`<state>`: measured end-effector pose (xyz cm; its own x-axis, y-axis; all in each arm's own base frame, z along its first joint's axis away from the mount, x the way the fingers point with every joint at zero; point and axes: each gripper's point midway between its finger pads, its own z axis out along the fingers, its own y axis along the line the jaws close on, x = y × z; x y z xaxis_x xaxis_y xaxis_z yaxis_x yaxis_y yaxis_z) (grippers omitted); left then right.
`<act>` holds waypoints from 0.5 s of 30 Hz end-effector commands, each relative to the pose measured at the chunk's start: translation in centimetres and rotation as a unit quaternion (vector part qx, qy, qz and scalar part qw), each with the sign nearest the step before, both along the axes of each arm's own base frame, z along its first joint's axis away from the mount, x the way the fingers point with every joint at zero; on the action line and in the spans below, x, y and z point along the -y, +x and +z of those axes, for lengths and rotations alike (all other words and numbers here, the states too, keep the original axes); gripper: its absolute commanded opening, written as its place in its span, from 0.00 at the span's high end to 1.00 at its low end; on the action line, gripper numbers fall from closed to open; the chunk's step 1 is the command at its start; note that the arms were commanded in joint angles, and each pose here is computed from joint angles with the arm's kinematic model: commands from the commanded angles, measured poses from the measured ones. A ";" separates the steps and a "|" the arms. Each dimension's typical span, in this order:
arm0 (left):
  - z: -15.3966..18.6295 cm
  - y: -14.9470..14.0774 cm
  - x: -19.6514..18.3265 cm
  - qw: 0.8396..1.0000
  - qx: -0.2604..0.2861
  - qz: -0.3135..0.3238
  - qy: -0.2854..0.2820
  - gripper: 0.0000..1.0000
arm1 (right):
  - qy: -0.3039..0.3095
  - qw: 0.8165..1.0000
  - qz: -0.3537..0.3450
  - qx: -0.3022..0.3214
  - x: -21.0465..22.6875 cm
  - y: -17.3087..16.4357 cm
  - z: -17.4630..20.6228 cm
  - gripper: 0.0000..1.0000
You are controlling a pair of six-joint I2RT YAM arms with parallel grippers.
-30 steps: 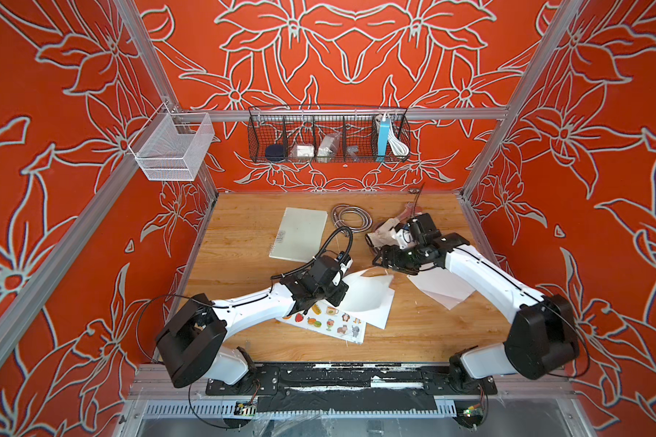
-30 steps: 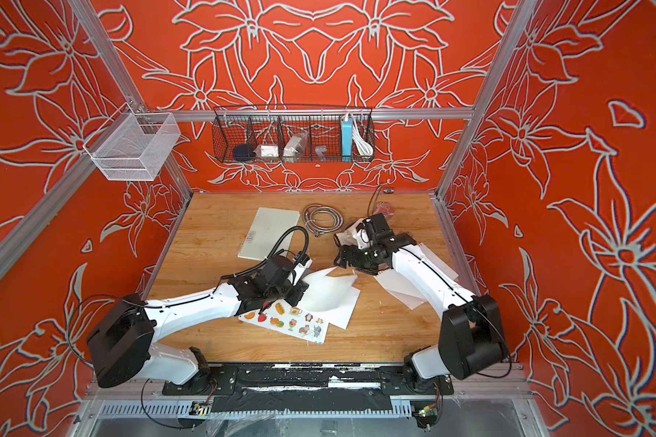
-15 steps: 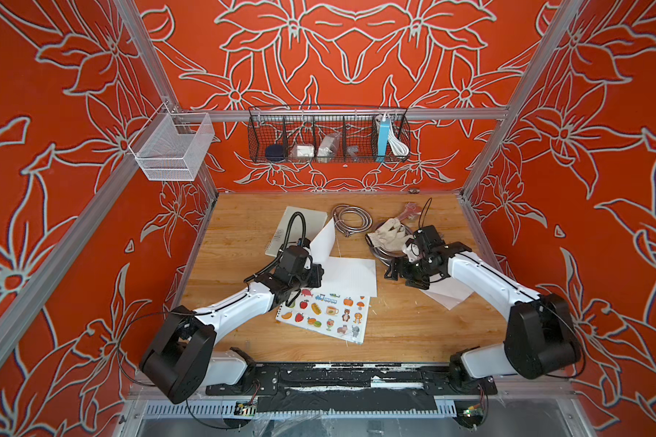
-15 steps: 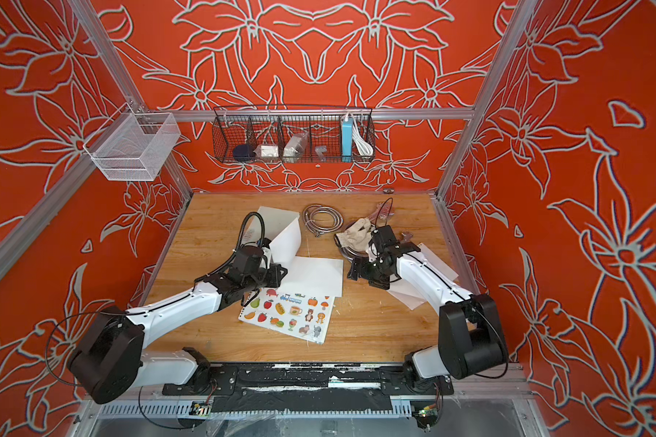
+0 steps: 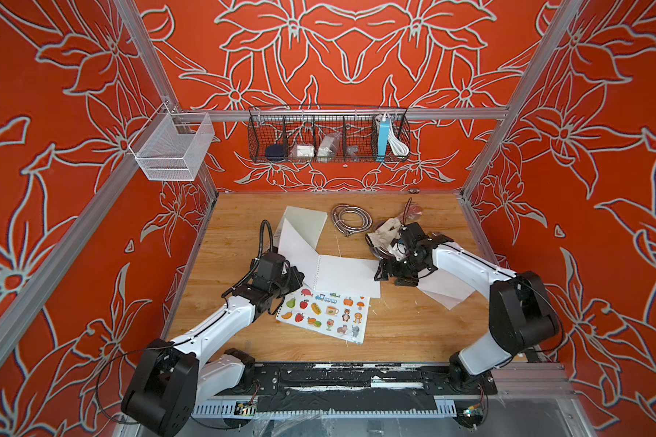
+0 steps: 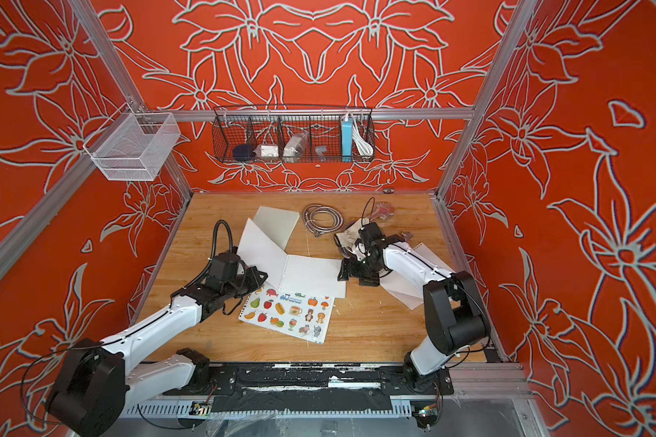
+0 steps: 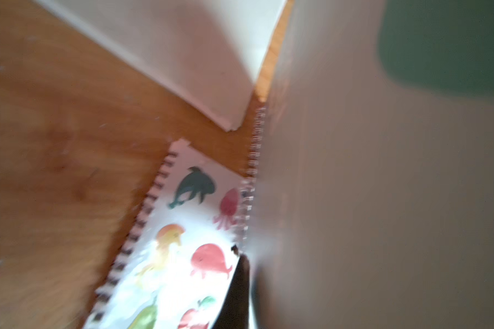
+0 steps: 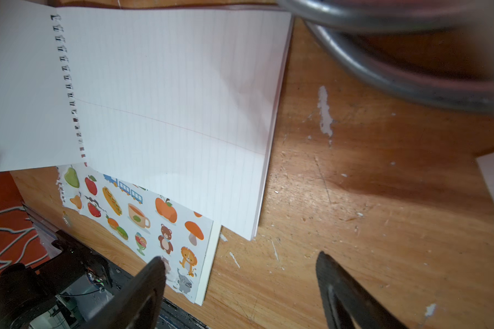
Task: Tear off pages from different notebooks
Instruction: Open the notebook at the notebook.
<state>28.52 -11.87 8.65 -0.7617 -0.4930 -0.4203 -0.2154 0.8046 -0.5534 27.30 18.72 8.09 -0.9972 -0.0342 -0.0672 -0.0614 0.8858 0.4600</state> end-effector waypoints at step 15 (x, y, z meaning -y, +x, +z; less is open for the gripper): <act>2.0 -6.4 -10.3 0.963 -0.091 0.182 0.178 0.12 | -0.034 0.999 0.037 0.019 -2.6 2.5 0.4 0.16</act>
<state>22.86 -2.32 9.82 -0.6376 -0.6020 -0.4806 -0.5770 0.7866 -0.2199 29.36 21.49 8.47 -0.9916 -0.0917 -0.0916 -0.1229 0.8894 0.4404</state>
